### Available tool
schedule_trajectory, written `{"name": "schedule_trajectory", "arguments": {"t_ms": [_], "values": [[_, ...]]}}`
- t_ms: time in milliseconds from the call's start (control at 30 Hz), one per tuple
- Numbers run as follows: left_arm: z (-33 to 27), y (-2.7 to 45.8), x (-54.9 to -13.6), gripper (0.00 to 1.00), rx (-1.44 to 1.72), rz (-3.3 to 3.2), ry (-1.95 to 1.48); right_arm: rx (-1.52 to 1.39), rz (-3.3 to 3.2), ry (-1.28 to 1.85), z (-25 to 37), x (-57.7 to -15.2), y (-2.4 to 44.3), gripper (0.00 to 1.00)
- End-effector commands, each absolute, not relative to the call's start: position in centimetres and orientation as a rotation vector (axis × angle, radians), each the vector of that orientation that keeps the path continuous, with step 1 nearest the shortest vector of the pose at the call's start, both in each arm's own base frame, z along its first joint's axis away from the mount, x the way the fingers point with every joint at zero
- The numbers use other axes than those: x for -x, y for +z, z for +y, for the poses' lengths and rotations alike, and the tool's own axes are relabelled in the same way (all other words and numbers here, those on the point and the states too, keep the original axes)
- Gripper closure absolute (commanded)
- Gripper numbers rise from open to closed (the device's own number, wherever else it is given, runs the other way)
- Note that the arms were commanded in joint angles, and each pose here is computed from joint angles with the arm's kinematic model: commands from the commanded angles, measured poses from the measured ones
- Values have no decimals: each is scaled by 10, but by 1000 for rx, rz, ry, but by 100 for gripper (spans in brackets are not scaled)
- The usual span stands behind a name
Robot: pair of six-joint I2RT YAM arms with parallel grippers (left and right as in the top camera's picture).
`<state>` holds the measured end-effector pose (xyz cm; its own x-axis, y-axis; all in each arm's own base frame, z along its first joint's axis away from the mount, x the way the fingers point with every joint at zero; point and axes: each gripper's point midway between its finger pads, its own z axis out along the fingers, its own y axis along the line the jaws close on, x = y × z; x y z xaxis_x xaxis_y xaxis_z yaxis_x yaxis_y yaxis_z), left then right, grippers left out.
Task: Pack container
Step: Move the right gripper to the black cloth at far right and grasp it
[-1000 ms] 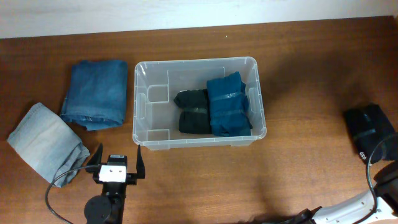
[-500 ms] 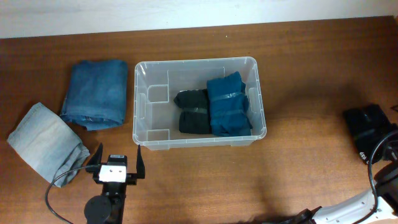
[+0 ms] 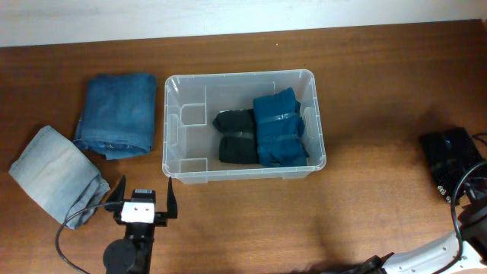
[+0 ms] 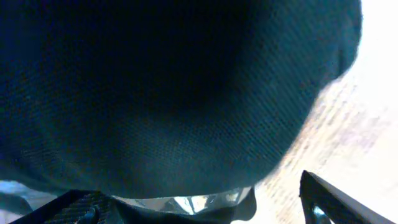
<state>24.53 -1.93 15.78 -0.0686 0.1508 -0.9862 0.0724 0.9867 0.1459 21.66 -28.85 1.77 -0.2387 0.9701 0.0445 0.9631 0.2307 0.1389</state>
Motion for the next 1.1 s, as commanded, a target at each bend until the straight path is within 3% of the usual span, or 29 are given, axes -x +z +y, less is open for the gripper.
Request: {"name": "schedule_trajectory", "arguments": {"t_ms": [0,200,400,1067], "values": [[-21,157,-245,1,-191,1637,71,-1836,2433,328,-276,-227,22,11],[-21,157,-245,1,-191,1638,71,-1754,2376,259,-284,-231,57,10],[-21,157,-245,1,-191,1637,71,-1785,2270,129,-301,-219,86,4],[-21,157,-245,0,-191,1638,71,-1846,2260,270,-313,-227,24,1]]}}
